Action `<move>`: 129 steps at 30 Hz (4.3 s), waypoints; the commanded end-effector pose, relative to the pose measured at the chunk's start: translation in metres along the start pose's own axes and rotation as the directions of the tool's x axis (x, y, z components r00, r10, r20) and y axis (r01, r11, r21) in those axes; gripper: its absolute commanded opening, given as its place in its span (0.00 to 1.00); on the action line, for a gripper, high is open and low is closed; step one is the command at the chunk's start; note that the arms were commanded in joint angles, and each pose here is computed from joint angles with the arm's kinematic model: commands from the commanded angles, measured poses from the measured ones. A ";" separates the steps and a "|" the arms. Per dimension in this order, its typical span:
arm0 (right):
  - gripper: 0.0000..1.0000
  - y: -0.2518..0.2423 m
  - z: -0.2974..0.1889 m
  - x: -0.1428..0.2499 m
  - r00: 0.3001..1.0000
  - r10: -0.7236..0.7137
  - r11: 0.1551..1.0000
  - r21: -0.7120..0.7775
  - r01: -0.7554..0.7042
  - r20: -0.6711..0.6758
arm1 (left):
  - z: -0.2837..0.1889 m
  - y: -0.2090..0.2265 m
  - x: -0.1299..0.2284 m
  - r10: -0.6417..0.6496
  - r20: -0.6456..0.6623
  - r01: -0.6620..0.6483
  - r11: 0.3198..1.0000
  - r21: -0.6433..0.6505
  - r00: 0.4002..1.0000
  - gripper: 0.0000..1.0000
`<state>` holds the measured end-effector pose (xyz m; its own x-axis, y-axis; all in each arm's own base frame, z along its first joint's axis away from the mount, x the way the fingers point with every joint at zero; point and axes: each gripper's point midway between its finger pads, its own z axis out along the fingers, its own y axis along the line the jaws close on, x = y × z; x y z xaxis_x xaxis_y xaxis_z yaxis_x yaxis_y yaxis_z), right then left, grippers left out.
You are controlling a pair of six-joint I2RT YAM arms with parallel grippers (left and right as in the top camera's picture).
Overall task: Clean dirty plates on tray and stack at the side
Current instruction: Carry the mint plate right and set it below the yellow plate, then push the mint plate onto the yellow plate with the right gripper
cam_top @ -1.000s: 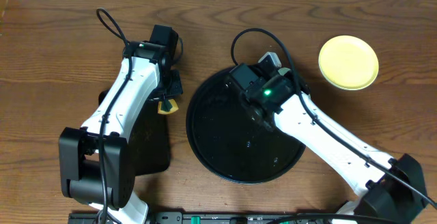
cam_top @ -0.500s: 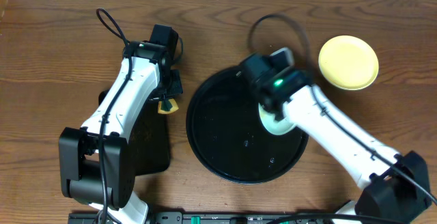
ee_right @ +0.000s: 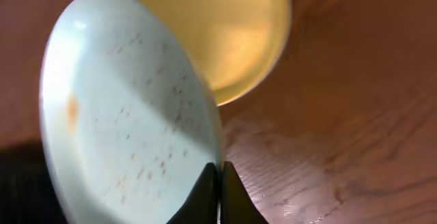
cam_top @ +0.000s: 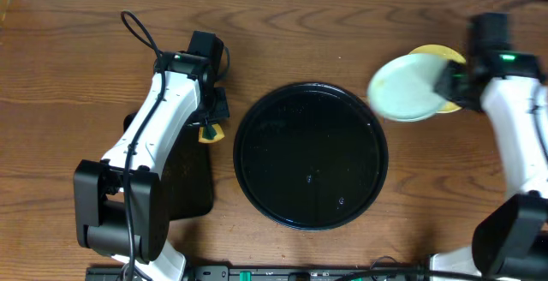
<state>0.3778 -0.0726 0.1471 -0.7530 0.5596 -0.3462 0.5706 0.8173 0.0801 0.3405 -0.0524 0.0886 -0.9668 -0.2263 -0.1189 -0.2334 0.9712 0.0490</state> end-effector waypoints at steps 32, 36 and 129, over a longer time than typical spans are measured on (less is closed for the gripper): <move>0.50 -0.095 0.032 -0.007 0.942 0.277 0.957 0.137 -0.254 -0.189 | 0.000 0.002 0.004 0.022 -0.017 -0.022 1.000 -0.001 1.000 0.08; 0.47 -0.139 0.027 0.015 0.871 0.419 0.903 0.220 -0.369 -0.258 | 0.000 0.002 0.004 0.028 -0.017 -0.028 1.000 -0.001 0.999 0.08; 0.02 -0.037 0.117 -0.030 0.868 0.492 0.856 -0.219 -0.468 0.068 | 0.000 -0.003 0.003 0.045 -0.015 -0.045 0.999 0.028 0.999 0.08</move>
<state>0.4094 -0.1274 0.0409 -0.3867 0.8743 -0.2935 0.7596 0.4824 0.4362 0.3395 -0.0581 0.0882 -0.9746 -0.1981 -0.1046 -0.2014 0.9793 0.0213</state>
